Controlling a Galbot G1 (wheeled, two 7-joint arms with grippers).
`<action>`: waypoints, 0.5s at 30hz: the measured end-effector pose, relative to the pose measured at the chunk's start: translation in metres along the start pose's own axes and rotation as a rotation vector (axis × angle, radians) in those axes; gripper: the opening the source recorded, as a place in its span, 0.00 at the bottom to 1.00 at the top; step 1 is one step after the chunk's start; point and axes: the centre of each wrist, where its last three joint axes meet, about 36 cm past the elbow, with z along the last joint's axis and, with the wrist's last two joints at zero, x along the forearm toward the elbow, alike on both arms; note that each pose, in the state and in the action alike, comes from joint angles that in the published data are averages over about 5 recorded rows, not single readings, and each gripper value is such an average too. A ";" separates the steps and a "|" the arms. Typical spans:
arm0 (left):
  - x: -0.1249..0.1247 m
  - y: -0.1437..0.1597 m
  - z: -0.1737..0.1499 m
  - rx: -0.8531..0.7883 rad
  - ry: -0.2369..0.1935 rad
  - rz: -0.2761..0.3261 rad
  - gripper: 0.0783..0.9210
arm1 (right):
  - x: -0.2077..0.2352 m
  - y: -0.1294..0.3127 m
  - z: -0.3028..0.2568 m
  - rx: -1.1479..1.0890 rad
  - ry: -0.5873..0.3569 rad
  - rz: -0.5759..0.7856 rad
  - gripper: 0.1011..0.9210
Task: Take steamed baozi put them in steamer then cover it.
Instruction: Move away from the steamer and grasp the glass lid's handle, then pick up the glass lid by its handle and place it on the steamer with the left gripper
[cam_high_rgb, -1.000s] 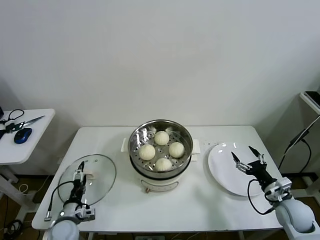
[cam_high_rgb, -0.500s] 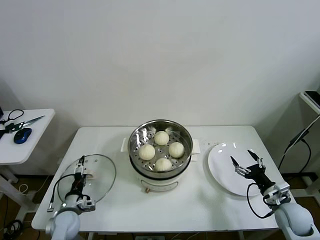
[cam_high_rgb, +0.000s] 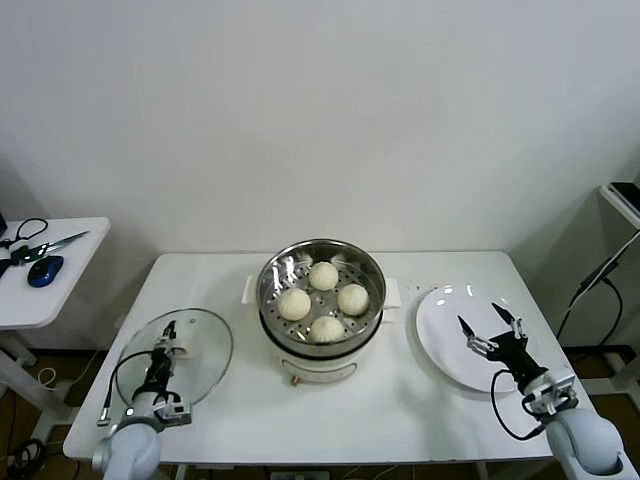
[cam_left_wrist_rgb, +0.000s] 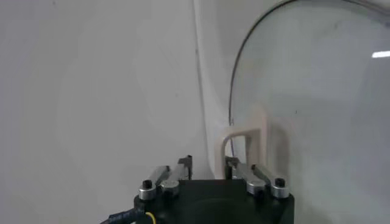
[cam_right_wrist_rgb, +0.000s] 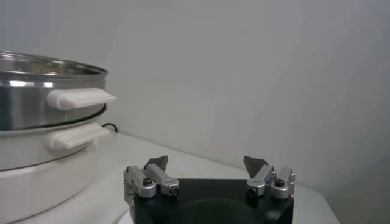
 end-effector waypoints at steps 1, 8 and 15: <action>0.000 0.000 0.000 0.002 -0.001 0.000 0.30 | 0.000 0.000 0.000 0.002 0.000 0.000 0.88; 0.003 0.005 0.005 0.015 -0.006 -0.009 0.10 | -0.001 -0.002 0.000 0.008 -0.006 0.003 0.88; 0.016 0.025 0.006 0.027 -0.010 -0.052 0.09 | -0.001 -0.006 -0.001 0.015 -0.011 0.008 0.88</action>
